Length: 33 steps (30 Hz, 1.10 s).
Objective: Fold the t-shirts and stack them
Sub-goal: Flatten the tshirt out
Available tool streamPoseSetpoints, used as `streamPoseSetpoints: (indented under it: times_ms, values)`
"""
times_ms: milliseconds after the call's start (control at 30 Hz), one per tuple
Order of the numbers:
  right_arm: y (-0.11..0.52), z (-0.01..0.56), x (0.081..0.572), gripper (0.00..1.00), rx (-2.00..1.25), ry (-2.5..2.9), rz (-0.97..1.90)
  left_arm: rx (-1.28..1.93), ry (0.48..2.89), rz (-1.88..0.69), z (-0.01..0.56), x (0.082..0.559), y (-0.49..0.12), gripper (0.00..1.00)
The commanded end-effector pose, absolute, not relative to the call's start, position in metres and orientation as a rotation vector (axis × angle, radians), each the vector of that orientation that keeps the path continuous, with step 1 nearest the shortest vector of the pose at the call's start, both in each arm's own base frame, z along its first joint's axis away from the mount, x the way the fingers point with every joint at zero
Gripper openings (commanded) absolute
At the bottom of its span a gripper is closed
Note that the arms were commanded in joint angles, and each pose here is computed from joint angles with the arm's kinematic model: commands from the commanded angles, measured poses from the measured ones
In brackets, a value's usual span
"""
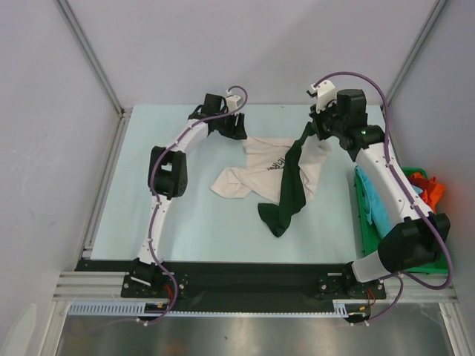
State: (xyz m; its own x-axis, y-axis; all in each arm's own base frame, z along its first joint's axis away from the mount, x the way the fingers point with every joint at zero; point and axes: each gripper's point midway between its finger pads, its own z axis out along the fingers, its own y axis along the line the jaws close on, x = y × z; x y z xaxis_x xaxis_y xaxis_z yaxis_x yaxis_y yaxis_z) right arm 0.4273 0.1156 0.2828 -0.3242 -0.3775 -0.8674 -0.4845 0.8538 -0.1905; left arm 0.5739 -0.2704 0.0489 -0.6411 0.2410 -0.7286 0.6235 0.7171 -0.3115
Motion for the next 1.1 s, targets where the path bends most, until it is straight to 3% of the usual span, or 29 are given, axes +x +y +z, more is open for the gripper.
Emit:
streamPoseSetpoints:
  times_ms: [0,1067]
  values:
    - [0.115,0.322,0.42,0.0,-0.622,1.869,0.095,0.65,2.135,-0.778,0.077,0.588,-0.286,0.61]
    - [0.113,0.323,0.426,0.0,-0.61,1.877,0.067,0.409,2.314,-0.954,0.032,0.566,-0.284,0.64]
